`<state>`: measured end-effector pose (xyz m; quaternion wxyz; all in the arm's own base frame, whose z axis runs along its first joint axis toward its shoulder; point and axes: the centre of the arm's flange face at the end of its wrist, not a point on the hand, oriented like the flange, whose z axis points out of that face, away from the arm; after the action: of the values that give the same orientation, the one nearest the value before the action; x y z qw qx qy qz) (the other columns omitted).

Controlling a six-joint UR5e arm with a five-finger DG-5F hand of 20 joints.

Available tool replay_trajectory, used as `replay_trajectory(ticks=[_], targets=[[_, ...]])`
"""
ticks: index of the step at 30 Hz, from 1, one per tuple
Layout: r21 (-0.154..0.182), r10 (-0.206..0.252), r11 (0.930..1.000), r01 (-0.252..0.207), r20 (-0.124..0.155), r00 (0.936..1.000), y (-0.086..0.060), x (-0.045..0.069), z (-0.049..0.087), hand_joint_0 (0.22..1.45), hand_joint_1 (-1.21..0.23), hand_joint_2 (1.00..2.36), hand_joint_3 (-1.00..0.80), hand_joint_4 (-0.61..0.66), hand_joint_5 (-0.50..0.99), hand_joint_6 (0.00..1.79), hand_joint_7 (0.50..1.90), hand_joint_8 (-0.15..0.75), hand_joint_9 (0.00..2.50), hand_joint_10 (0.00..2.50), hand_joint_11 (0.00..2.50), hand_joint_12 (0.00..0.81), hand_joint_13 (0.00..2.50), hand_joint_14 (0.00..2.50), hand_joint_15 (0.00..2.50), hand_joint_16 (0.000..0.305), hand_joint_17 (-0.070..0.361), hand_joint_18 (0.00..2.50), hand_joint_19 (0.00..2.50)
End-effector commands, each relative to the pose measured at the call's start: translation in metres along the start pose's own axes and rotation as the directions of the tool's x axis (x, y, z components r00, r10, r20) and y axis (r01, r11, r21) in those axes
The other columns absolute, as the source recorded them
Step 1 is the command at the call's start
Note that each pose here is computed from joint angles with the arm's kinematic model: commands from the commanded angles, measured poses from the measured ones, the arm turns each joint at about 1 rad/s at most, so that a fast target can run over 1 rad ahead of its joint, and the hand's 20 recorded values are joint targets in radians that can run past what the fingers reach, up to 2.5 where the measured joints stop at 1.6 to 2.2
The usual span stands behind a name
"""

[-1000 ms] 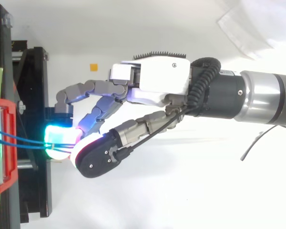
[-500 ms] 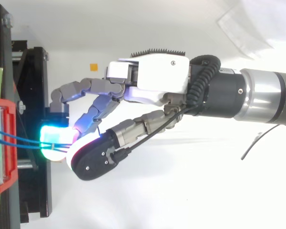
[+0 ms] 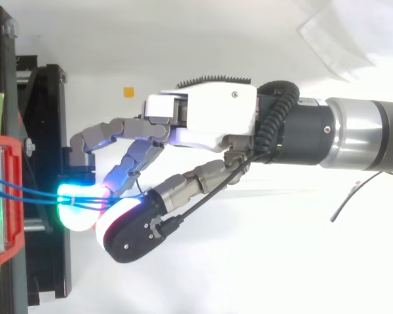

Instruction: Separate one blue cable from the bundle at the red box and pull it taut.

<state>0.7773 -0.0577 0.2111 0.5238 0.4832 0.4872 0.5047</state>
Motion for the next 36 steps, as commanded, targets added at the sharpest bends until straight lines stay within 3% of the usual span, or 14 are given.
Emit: replay_trajectory(ticks=[1,6,11,20,30,36], targets=[[-0.001,0.001,1.0,-0.001,-0.002,1.0,-0.0003,-0.0004,0.0,0.59,-0.58,1.0,-0.47,0.2,-0.11,0.54,1.25,0.307,0.93,0.02,0.55,0.368,0.9,0.02,0.42,0.051,0.114,0.7,0.63],[-0.006,0.0,1.0,0.0,-0.002,1.0,0.0007,-0.0004,0.0008,0.6,-0.63,1.01,-0.43,0.2,-0.11,0.54,1.26,0.309,0.93,0.02,0.57,0.368,0.9,0.02,0.42,0.05,0.113,0.7,0.62],[-0.033,-0.002,0.9994,0.002,-0.002,1.0,0.0035,0.0011,0.0035,0.6,-0.65,1.01,-0.42,0.2,-0.11,0.54,1.25,0.308,0.93,0.02,0.57,0.365,0.9,0.02,0.42,0.05,0.113,0.7,0.62],[-0.032,-0.004,0.9995,0.004,0.001,1.0,0.0033,-0.0024,0.0031,0.65,-0.68,1.02,-0.25,0.19,-0.14,0.6,1.18,0.303,0.93,0.02,0.6,0.368,0.92,0.02,0.43,0.05,0.112,0.71,0.63],[-0.028,-0.006,0.9996,0.006,0.001,1.0,0.0029,-0.0024,0.0028,0.61,-0.7,1.01,-0.36,0.19,-0.17,0.73,1.01,0.306,0.93,0.02,0.65,0.371,0.93,0.02,0.45,0.05,0.112,0.72,0.64],[-0.027,-0.005,0.9996,0.005,0.001,1.0,0.0023,-0.0024,0.0024,0.58,-0.64,1.01,-0.43,0.19,-0.16,0.75,0.99,0.31,0.95,0.02,0.65,0.376,0.94,0.02,0.45,0.05,0.113,0.73,0.66]])
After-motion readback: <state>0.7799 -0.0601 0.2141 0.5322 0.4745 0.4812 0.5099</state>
